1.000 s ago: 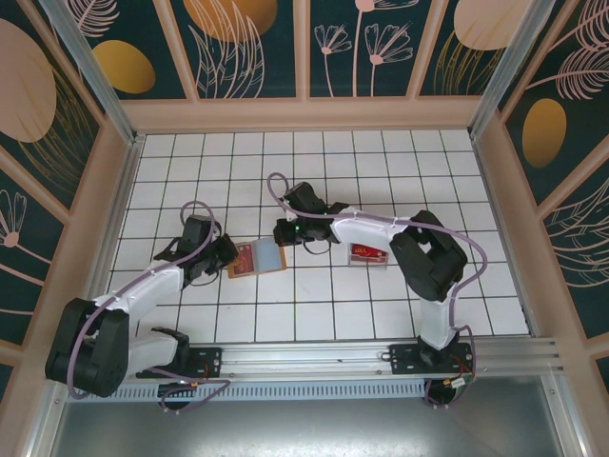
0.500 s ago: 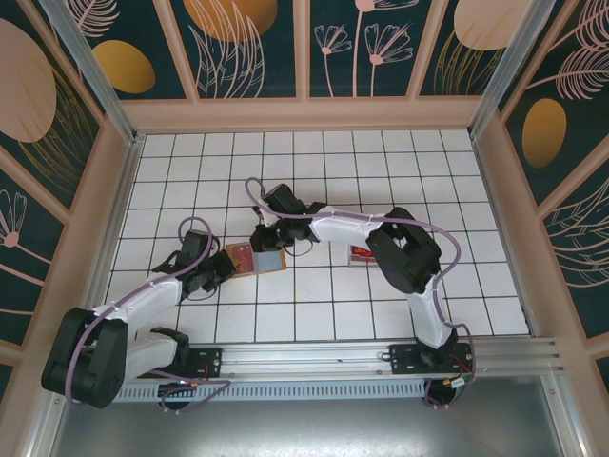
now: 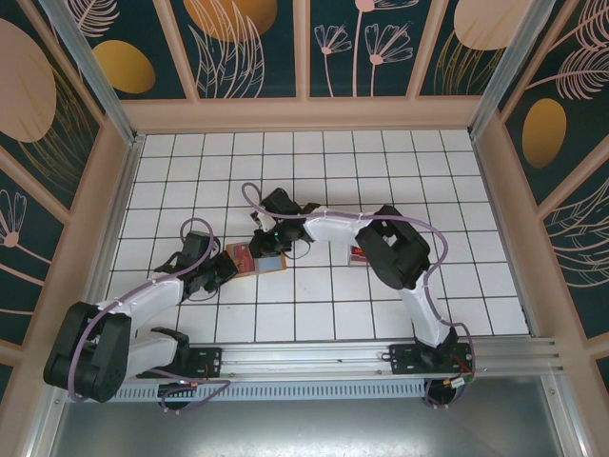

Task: Take the credit cards out of the card holder

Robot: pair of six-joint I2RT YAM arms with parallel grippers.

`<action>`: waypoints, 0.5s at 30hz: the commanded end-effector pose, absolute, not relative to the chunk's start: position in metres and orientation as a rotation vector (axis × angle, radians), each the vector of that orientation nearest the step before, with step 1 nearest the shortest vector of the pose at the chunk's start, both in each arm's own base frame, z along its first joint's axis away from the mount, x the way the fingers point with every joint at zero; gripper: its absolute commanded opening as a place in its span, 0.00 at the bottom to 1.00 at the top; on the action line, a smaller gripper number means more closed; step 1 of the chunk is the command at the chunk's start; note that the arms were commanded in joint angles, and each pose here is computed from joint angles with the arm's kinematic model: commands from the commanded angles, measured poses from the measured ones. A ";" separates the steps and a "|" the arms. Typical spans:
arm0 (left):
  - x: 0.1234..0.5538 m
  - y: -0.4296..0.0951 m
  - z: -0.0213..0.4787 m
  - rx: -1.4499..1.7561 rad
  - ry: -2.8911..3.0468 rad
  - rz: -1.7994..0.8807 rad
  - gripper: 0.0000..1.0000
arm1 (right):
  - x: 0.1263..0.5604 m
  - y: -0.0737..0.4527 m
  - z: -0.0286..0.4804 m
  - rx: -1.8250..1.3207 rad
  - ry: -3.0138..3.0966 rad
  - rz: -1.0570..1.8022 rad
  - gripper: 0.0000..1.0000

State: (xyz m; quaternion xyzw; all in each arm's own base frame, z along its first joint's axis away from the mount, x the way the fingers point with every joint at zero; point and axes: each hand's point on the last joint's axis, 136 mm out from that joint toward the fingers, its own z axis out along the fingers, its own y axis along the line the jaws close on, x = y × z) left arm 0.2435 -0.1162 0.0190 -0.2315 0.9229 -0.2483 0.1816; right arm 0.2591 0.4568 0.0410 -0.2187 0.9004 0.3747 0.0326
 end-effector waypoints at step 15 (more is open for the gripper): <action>0.236 -0.117 0.014 -0.666 2.619 -0.729 0.05 | 0.256 0.458 0.026 -0.657 2.845 1.171 0.11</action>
